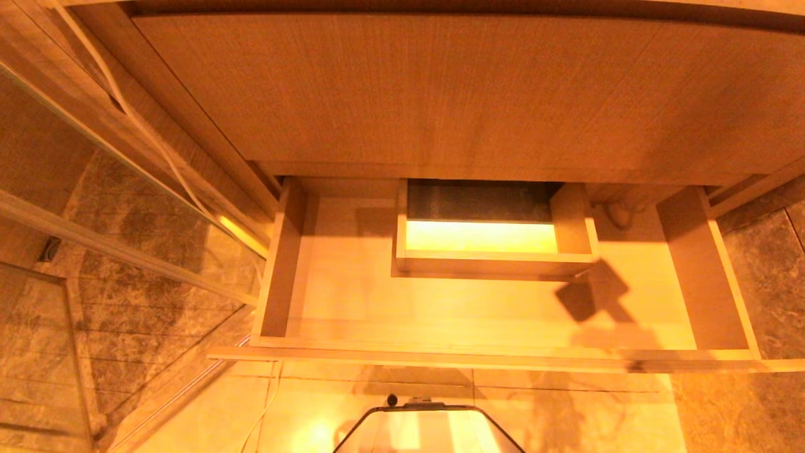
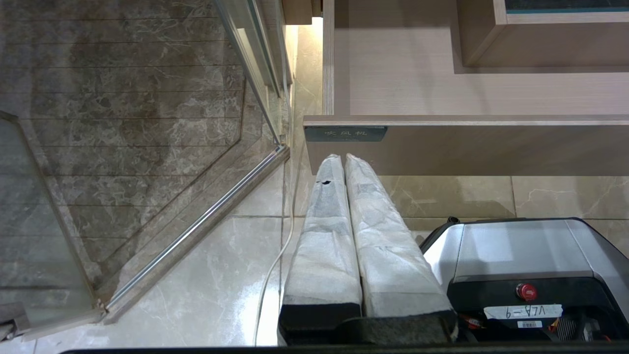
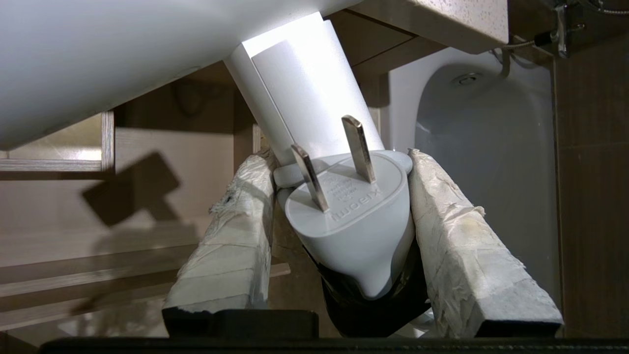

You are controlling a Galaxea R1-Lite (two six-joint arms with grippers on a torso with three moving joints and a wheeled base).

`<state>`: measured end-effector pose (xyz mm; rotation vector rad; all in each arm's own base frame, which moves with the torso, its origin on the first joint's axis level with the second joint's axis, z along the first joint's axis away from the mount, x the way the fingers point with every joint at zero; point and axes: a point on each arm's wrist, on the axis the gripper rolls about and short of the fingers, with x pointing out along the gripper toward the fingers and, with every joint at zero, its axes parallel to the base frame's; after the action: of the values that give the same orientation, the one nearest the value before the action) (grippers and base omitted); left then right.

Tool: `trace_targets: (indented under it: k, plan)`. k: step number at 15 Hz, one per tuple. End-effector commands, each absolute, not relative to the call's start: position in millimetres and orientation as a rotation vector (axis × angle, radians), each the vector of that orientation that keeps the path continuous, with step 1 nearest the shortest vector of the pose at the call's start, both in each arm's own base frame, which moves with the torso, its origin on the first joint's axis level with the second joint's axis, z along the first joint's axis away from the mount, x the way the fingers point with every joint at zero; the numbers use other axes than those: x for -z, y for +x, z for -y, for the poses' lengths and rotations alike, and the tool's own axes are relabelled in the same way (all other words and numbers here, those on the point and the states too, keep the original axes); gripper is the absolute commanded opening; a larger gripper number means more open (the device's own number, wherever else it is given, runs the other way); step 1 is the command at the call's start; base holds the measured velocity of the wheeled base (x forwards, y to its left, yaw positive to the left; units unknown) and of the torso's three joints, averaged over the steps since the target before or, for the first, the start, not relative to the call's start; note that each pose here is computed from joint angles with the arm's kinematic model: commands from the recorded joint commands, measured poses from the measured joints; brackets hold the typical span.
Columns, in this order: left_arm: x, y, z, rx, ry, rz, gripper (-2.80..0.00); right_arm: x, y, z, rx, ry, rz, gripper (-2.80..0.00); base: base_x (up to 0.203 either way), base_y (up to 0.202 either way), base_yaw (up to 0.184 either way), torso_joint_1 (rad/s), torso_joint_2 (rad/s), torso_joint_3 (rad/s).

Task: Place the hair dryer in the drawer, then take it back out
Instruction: Put it into the drawer

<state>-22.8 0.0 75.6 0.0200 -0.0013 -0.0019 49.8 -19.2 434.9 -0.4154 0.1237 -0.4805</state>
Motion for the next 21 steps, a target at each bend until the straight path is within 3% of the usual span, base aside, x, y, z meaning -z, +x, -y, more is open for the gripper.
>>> trace_targets:
  k: [1, 10, 21]
  plan:
    - [-75.2, -22.7, 0.0, 0.002, 0.020, 0.000, -2.80, -433.5, 47.2, 18.4, 0.480, -0.419, -0.127, -2.80, 0.000, 0.000, 0.000, 0.000, 0.00, 0.000]
    - [-75.2, -22.7, 0.0, 0.002, 0.020, 0.000, -2.80, -432.2, 46.9, 18.0, 0.471, -0.417, -0.127, -2.80, 0.000, 0.000, 0.000, -0.007, 0.01, 0.003]
    - [-75.2, -22.7, 0.0, 0.002, 0.020, 0.000, -2.80, -427.6, 40.0, 16.1, 0.473, -0.417, -0.130, -2.80, 0.000, 0.000, 0.000, -0.185, 0.37, 0.185]
